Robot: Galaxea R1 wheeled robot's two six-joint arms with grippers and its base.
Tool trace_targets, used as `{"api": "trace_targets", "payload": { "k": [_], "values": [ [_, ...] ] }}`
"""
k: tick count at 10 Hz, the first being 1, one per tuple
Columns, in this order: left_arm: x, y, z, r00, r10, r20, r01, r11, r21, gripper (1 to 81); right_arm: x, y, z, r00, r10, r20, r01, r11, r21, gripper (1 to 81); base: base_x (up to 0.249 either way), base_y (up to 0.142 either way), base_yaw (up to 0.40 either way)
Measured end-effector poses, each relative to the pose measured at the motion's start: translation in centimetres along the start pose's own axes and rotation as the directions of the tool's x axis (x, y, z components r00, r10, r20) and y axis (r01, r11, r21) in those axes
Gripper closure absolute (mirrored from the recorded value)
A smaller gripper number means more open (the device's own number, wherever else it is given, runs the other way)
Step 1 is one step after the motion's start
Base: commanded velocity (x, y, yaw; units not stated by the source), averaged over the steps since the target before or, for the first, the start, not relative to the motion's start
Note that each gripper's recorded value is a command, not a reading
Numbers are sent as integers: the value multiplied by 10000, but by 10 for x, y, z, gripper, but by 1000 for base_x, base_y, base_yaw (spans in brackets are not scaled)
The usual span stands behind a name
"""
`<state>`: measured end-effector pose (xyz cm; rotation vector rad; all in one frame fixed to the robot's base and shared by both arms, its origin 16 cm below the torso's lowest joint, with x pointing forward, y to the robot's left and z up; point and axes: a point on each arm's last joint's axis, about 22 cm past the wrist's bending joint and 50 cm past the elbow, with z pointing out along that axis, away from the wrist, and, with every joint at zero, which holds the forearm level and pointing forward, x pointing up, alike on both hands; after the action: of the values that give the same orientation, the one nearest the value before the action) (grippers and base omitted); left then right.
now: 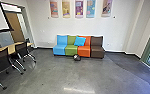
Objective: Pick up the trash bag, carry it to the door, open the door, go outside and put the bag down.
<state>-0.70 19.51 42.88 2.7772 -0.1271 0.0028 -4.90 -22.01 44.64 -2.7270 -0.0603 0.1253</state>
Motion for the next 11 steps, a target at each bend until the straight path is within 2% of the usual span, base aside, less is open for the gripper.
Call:
{"api": "trace_targets", "payload": {
  "k": [11],
  "values": [
    [-4,1,0,10000,-19,38,19,10000,-11,10,6,0,0,10000,-29,-60,29,10000,5,10,177,0,0]
  ]
}}
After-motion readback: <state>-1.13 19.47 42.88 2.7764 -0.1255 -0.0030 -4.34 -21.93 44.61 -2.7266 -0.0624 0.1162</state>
